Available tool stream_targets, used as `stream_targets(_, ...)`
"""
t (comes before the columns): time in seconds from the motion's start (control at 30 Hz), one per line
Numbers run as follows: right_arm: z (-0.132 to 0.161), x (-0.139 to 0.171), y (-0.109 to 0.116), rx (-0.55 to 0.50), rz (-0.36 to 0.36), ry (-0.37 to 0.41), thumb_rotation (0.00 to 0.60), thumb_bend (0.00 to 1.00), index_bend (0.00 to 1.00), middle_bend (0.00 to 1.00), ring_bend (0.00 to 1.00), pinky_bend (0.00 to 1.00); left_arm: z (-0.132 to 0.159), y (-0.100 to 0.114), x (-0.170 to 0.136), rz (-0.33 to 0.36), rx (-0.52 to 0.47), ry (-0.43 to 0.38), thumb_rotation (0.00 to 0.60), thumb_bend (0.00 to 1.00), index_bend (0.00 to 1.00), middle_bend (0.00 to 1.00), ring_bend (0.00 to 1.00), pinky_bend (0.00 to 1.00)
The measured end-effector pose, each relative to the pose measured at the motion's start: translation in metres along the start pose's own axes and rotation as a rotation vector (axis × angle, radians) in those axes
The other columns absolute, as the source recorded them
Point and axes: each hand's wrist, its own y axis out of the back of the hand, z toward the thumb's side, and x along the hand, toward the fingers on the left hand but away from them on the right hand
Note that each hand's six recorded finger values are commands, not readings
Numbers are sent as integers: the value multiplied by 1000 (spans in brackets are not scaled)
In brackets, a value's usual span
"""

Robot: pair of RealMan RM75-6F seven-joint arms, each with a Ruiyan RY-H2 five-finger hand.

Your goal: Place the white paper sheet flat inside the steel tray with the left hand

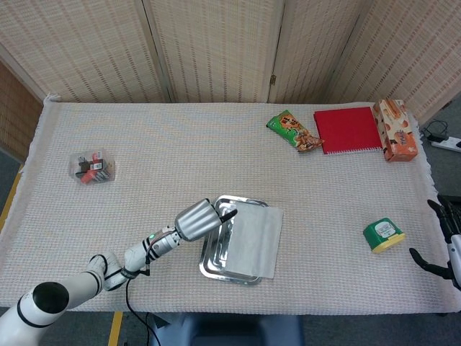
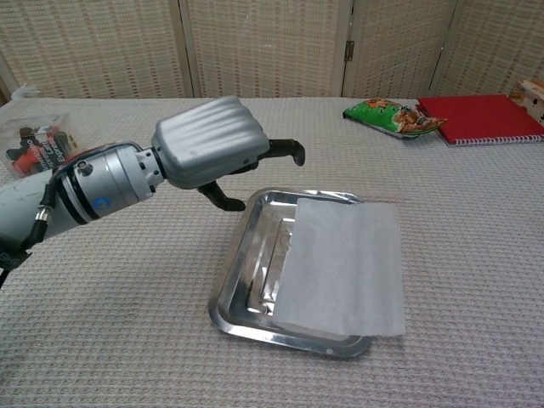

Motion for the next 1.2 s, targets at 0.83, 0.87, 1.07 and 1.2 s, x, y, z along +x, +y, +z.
stream_targets(0.83, 1, 1, -1, -39, 27, 4, 600, 327, 0, 0, 0, 0, 71, 16, -4, -308, -269, -30, 600, 954, 240, 1000, 1000, 1000)
stream_targets(0.87, 0, 1, -1, -40, 26, 3, 600, 327, 0, 0, 0, 0, 72, 15, -2, -312, -261, -31, 600, 954, 242, 1000, 1000, 1000)
stream_targets(1.07, -3, 1, 2, -42, 17, -9, 600, 328, 0, 0, 0, 0, 84, 5, 9, -334, -229, -52, 600, 955, 248, 1000, 1000, 1000)
stream_targets(1.2, -5, 0, 4, -49, 20, -11, 600, 328, 0, 0, 0, 0, 90, -3, 11, -354, -200, -59, 600, 954, 248, 1000, 1000, 1000)
